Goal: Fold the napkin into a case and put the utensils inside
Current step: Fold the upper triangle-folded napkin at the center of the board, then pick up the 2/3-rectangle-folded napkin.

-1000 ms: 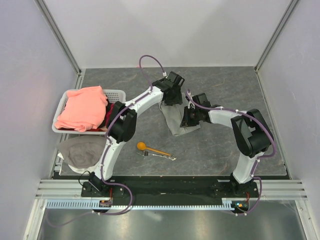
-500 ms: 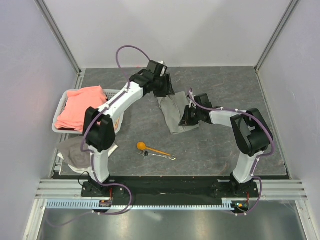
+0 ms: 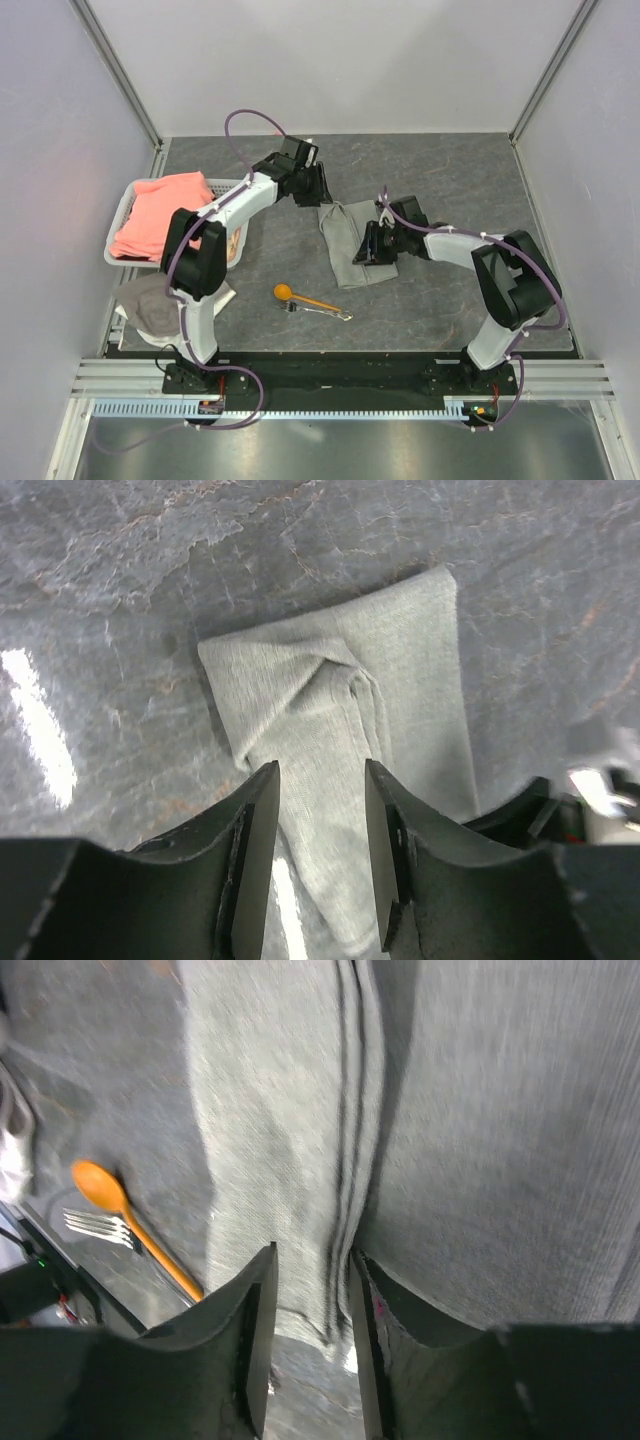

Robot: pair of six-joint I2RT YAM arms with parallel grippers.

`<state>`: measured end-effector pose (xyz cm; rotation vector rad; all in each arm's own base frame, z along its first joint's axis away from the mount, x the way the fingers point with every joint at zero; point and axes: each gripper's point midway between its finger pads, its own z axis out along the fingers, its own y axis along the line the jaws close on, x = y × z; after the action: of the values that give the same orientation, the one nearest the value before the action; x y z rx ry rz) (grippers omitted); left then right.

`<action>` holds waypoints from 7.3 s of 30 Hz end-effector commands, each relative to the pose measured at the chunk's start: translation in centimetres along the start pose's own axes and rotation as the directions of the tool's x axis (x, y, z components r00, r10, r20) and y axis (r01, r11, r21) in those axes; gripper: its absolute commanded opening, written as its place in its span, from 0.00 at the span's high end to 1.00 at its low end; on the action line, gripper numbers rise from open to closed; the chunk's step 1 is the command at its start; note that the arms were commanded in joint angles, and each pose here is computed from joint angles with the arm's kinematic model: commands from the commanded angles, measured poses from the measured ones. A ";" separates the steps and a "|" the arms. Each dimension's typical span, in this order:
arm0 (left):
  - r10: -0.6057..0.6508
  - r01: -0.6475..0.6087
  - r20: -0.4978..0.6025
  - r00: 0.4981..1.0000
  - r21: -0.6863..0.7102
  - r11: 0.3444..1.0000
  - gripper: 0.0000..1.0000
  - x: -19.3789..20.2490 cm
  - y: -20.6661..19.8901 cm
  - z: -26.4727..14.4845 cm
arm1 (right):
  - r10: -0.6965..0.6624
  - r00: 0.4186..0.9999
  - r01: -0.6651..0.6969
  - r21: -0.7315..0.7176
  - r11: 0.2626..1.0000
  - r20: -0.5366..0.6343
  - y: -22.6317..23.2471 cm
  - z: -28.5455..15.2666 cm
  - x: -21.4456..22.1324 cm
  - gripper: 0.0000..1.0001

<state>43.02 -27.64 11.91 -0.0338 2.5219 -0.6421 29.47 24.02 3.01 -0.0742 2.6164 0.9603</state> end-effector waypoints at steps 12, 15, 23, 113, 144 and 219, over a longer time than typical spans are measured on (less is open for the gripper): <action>0.149 -0.147 0.059 0.987 -0.034 0.989 0.68 -1.1 1.4 4.1 | -0.167 0.970 0.165 0.024 0.986 0.176 3.9 2.8 -14.5 0.46; 0.156 -0.155 0.050 0.986 -0.034 0.987 0.69 -0.8 1.5 4.5 | -0.165 0.970 0.164 0.017 0.986 0.176 4.0 3.4 -15.0 0.50; 0.136 -0.136 0.026 0.990 -0.022 0.990 0.72 0.1 1.6 5.3 | -0.156 0.971 0.156 0.015 0.988 0.181 3.7 4.6 -15.9 0.64; -0.005 0.001 0.016 1.000 0.258 0.966 0.70 -0.3 -4.8 4.8 | -0.057 0.998 0.059 0.222 0.973 -0.015 -0.6 -2.0 2.2 0.92; -0.059 0.114 -0.186 0.981 0.303 0.946 0.87 14.8 -5.9 -0.7 | -0.075 0.980 0.066 0.055 0.996 0.186 2.3 4.8 -17.6 0.94; 0.393 -0.388 0.035 0.919 -0.091 0.917 0.45 22.3 -16.3 1.4 | 0.306 0.779 -0.566 0.406 0.717 0.547 -13.4 -17.6 -3.5 0.02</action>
<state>20.51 -46.31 7.63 0.4876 2.4342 -0.5863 29.02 6.64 6.83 0.6540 2.5141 0.3773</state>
